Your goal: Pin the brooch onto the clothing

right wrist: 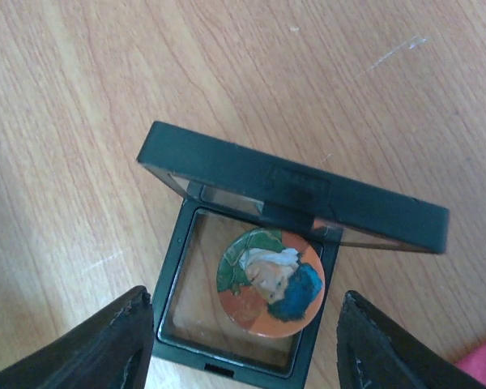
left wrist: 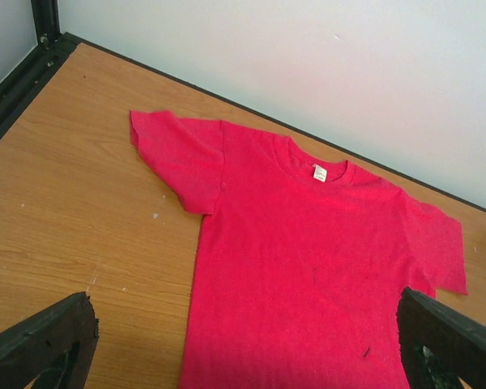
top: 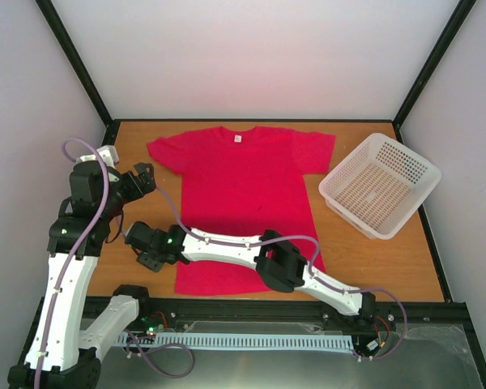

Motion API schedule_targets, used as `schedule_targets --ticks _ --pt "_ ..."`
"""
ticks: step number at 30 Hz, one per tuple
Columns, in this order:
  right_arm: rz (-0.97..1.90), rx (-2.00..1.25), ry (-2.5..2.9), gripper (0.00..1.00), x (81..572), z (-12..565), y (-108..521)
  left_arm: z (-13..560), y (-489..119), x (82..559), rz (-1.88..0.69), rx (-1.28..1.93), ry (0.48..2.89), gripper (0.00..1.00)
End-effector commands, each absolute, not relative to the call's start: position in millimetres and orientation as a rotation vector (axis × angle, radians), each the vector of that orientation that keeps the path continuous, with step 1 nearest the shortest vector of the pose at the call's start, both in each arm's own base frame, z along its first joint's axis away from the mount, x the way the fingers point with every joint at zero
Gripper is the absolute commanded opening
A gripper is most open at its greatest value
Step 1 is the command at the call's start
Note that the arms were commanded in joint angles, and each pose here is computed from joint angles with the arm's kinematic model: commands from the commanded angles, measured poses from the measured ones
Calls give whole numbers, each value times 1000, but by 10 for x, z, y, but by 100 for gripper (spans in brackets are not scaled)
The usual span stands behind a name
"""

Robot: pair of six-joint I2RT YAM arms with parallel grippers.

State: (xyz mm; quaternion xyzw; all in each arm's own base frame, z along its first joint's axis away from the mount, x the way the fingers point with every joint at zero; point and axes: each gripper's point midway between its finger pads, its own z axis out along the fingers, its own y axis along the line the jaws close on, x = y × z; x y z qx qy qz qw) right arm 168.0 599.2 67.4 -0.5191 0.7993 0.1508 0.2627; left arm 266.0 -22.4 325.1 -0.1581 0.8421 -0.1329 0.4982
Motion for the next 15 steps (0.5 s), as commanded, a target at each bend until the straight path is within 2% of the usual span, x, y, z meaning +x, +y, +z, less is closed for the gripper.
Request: schedule_targets --ticks 1,15 --pt "343 -1408 2166 60 1754 569 5997 3457 -207 2619 -317 -357 1987 100" --pt "319 -1396 2210 57 1850 358 6002 3437 -202 2634 -306 -348 1988 100"
